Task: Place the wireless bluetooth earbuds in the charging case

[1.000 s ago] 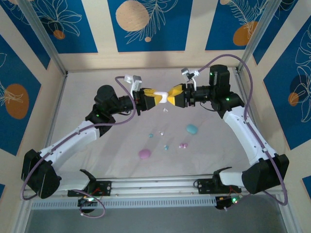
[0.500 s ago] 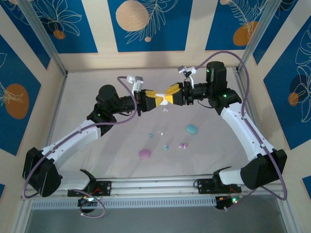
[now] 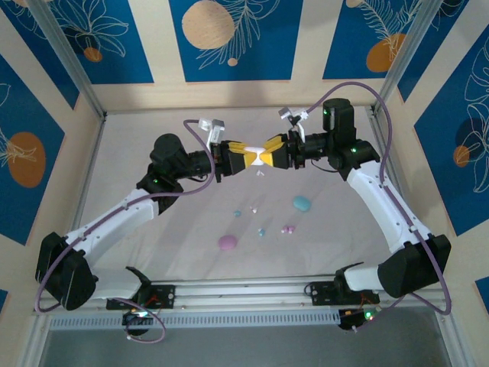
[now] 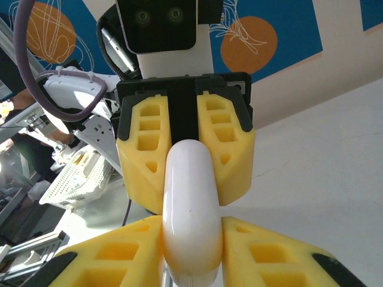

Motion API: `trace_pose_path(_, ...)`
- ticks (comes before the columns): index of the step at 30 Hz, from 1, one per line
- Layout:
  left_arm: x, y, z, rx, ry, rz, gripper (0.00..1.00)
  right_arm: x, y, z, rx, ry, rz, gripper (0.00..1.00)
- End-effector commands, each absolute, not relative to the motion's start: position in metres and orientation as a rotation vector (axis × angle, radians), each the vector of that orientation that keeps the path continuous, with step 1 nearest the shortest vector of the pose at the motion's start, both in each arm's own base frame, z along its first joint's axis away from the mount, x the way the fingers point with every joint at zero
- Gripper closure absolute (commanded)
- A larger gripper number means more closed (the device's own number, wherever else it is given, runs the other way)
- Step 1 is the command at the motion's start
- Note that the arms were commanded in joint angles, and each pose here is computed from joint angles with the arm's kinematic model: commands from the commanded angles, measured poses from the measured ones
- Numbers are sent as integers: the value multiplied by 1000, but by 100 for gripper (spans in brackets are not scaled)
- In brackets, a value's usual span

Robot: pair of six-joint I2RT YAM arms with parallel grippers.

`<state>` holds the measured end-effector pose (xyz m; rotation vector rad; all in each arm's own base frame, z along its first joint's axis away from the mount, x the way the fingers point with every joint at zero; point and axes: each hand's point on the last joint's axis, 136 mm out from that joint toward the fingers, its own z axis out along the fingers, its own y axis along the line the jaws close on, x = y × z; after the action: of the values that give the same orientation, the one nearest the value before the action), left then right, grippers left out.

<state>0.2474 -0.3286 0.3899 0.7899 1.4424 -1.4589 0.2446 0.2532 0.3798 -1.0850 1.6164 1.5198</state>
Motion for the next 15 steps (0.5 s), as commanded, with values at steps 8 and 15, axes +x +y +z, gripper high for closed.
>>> trace_pose_path(8, 243, -328, 400, 824, 1390, -1446, 75, 244, 248, 395, -1085, 1575, 1550, 87)
trace_pose_path(15, 240, -329, 398, 855, 1402, -1453, 61, 244, 245, 398, -1081, 1555, 1551, 87)
